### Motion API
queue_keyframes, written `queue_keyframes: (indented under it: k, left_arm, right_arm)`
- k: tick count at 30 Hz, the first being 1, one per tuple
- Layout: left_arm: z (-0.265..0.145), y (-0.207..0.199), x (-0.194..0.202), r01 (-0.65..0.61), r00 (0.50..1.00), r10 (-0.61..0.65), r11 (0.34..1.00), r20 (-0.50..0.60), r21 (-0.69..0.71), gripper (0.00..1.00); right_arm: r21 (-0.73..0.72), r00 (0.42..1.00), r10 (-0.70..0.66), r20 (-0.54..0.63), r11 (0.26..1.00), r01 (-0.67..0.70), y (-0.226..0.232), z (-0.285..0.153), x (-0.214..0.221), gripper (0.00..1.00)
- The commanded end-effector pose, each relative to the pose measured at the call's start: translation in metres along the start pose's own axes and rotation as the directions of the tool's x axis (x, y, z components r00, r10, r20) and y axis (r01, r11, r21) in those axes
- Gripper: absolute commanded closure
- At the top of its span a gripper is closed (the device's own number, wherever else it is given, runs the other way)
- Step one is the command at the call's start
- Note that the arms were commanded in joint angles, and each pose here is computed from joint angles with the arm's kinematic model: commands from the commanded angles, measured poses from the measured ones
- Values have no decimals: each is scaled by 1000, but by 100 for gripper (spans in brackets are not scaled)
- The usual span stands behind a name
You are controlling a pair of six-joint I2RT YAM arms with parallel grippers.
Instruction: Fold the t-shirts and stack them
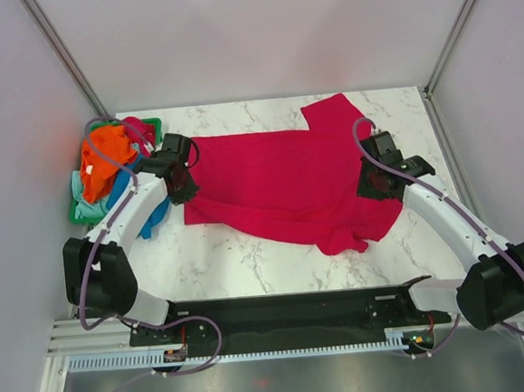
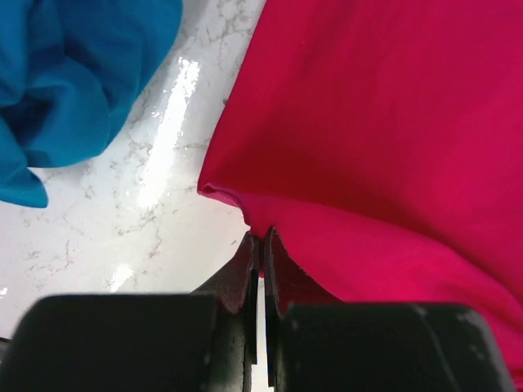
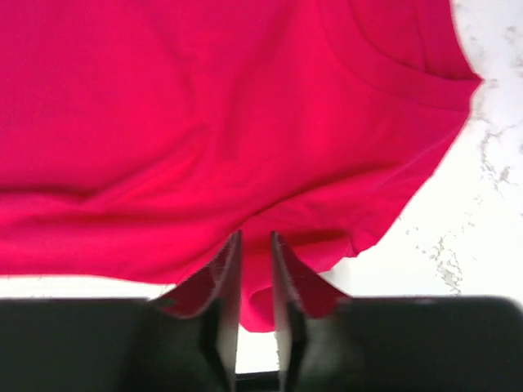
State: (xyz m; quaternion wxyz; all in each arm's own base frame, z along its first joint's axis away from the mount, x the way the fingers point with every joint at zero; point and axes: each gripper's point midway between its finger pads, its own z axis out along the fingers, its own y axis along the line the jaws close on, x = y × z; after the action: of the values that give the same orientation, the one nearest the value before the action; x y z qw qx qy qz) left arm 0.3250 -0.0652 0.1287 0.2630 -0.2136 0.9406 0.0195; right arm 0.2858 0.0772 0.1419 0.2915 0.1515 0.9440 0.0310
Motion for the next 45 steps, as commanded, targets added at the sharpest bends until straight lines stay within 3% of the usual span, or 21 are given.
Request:
queue_keyframes:
  k: [1,9,13,19,22,23,25,26,45]
  left_arm:
    - [-9,-15,-9,-38,999,37,996,11,83,98]
    - [2,-2,16,-45,999,46,996,-20,73,98]
    - [3,-2,21,-44,999,46,995,-27,85,98]
    - [0,0,24,-48,998,50,995,-26,90,98]
    - [-3,3,26,-45,999,47,995,-19,94,98]
    - [-3,5,29,-45,999,47,995,-22,94,98]
    - [-5,7,30,-44,999,46,994,-19,97,98]
    - [-8,7,30,-45,999,47,993,-14,106,98]
    - [-60,29,84,-20,997,38,966,-68,258,98]
  right_arm:
    - [-126,999,-42,16,991,43,20,-12,-4,70]
    - [-174,994,28,-106,984,-46,2,-7,100,25]
    - [-164,989,38,-141,985,-61,-1,6,126,25]
    - [-117,992,14,-128,993,-29,-4,23,124,33]
    - [-104,992,-6,-128,995,-8,-7,30,127,51]
    - [-96,992,-10,-122,995,-2,-9,31,126,63]
    - [-105,992,-14,-122,994,1,-7,31,125,76]
    - [-112,993,-7,-115,994,-6,-7,29,124,99]
    - [-208,989,137,-46,968,-144,-31,-78,115,100]
